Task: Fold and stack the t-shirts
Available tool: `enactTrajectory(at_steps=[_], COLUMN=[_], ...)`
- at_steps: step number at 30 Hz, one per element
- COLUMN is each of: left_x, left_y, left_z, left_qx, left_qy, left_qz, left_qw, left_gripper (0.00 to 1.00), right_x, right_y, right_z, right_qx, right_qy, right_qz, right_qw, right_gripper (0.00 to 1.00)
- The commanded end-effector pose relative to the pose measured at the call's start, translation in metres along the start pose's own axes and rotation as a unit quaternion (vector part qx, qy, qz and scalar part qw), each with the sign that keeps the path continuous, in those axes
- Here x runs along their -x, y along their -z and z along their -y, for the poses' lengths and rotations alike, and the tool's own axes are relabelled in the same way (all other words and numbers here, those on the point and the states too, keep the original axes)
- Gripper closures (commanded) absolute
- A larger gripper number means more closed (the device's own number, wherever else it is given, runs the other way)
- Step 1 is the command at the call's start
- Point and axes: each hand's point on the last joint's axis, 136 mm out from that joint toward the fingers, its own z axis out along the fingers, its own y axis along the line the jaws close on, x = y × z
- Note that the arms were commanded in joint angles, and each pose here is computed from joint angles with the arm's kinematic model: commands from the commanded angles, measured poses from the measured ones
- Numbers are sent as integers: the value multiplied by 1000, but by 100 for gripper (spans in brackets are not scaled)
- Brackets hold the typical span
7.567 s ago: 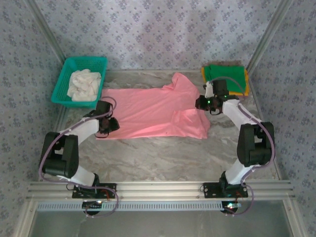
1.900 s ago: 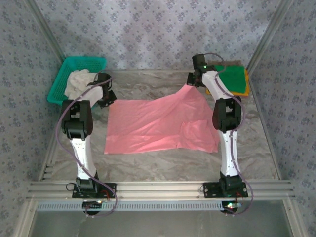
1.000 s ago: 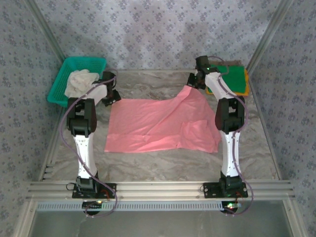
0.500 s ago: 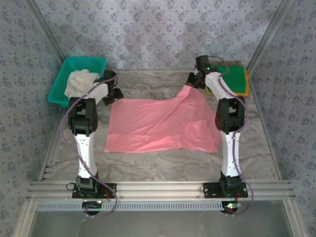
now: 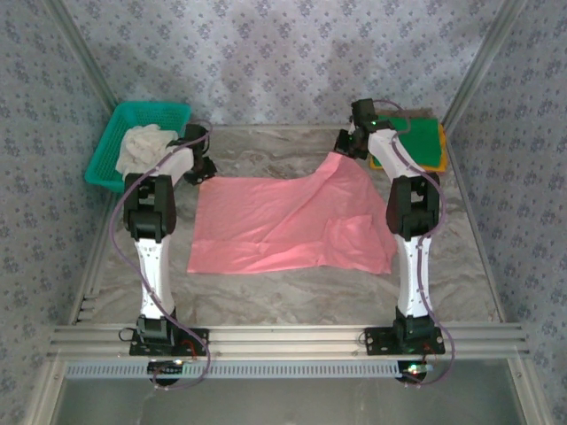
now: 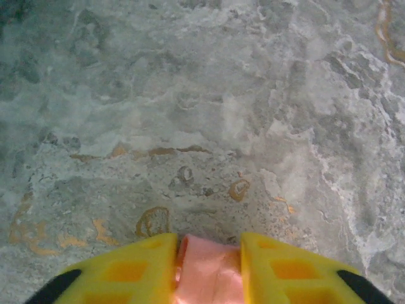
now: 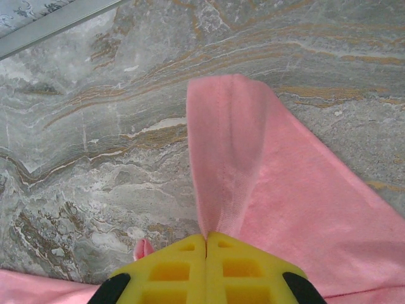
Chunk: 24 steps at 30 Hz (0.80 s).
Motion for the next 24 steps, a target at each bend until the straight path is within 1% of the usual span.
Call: enactTrajectory(at_steps=[1, 4, 7, 11, 18, 20, 24], left_x=[-20, -19, -19, -15, -13, -16, -17], left_y=[-23, -22, -17, -3, 28, 31, 30], left_z=[20, 23, 22, 15, -22, -35, -50], left_qx=[-39, -43, -40, -24, 21, 35, 46], left_qy=[-16, -20, -24, -34, -35, -33, -27], left_qz=[-27, -25, -24, -9, 23, 25, 24], left_qw=[999, 999, 999, 999, 999, 999, 998], left_gripper=[89, 100, 100, 100, 100, 100, 100], right_x=[9, 8, 6, 9, 15, 15, 11], right_y=[22, 21, 23, 27, 45, 44, 26], right_z=[-11, -11, -11, -13, -16, -17, -27], right_qx=[19, 20, 20, 27, 57, 66, 87], right_qy=[-4, -5, -5, -7, -26, -37, -45], right_qz=[17, 14, 15, 15, 17, 15, -3], right_qw=[1000, 1000, 1000, 999, 998, 997, 995], right_gripper=[99, 99, 100, 100, 100, 100, 100])
